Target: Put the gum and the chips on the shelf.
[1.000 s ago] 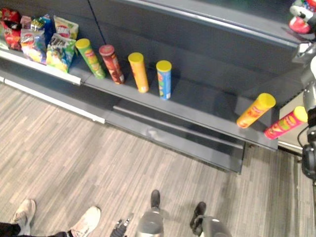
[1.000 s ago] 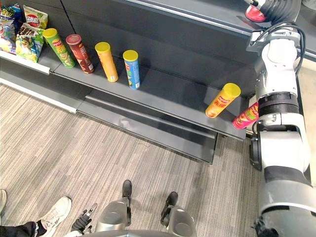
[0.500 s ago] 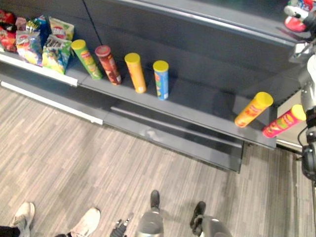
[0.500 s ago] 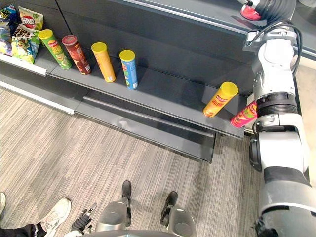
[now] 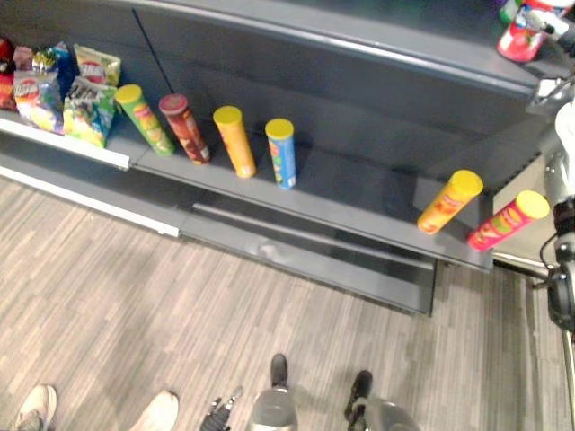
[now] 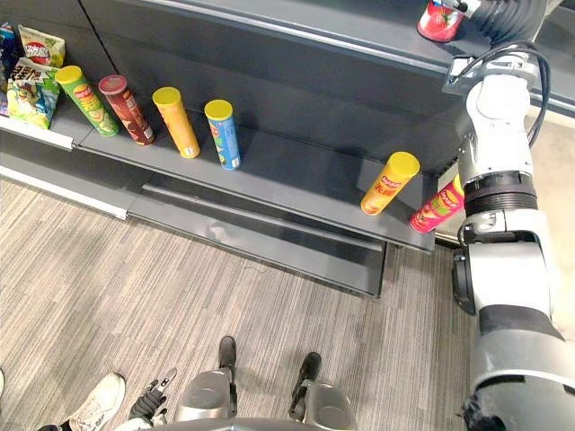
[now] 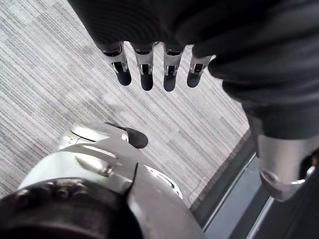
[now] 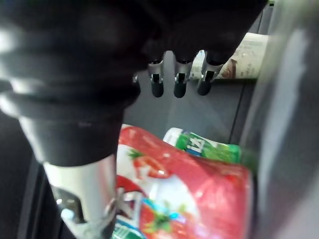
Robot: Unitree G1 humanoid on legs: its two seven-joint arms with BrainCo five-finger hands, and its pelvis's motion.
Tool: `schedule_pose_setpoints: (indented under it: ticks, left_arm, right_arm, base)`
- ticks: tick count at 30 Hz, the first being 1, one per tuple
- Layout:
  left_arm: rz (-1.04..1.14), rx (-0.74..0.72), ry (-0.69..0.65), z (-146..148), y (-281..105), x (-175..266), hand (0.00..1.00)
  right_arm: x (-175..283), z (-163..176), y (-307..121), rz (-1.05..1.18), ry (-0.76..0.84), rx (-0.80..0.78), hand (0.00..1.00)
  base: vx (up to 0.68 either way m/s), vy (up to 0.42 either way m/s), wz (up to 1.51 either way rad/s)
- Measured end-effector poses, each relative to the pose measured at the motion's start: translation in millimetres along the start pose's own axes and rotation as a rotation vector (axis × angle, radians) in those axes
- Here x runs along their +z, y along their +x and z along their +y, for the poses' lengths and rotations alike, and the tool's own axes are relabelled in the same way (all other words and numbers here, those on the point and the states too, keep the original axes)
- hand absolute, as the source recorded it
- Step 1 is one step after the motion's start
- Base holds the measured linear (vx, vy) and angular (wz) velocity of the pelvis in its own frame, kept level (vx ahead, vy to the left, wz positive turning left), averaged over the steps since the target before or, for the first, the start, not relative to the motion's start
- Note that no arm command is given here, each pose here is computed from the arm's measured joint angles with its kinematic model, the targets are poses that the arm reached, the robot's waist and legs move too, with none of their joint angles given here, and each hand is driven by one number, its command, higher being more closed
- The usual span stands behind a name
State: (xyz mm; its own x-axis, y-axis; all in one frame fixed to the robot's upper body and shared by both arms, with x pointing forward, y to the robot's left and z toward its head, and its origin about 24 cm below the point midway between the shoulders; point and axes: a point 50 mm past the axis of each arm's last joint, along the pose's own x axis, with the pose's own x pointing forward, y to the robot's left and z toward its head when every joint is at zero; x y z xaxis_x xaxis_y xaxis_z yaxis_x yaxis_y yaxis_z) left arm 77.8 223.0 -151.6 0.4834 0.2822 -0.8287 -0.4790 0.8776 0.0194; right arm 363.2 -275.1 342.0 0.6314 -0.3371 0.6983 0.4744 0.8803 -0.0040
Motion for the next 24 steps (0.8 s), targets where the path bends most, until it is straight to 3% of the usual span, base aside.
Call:
schedule_pose_setpoints:
  ticks: [9,14,20,24]
  left_arm:
    - [0.023,0.016,0.012,3,-1,-6,0.0]
    - [0.066,0.033,0.05,9,-4,-18,0.0]
    - [0.097,0.066,0.045,16,-6,-26,0.0]
    - [0.105,0.103,0.036,20,-9,-31,0.0]
  right_arm:
    - [54,8,-5,-0.326,0.094,-0.056,0.0]
    - [78,34,-38,-0.454,0.272,0.05,0.0]
    - [61,79,-112,-0.29,0.535,0.263,0.0]
    - [37,132,-187,-0.032,0.621,0.574,0.0]
  base:
    - [0.01,-0.01,-0.04]
    - [0.01,-0.01,-0.15]
    - [0.0,-0.001,-0.15]
    - [0.02,0.006,-0.1]
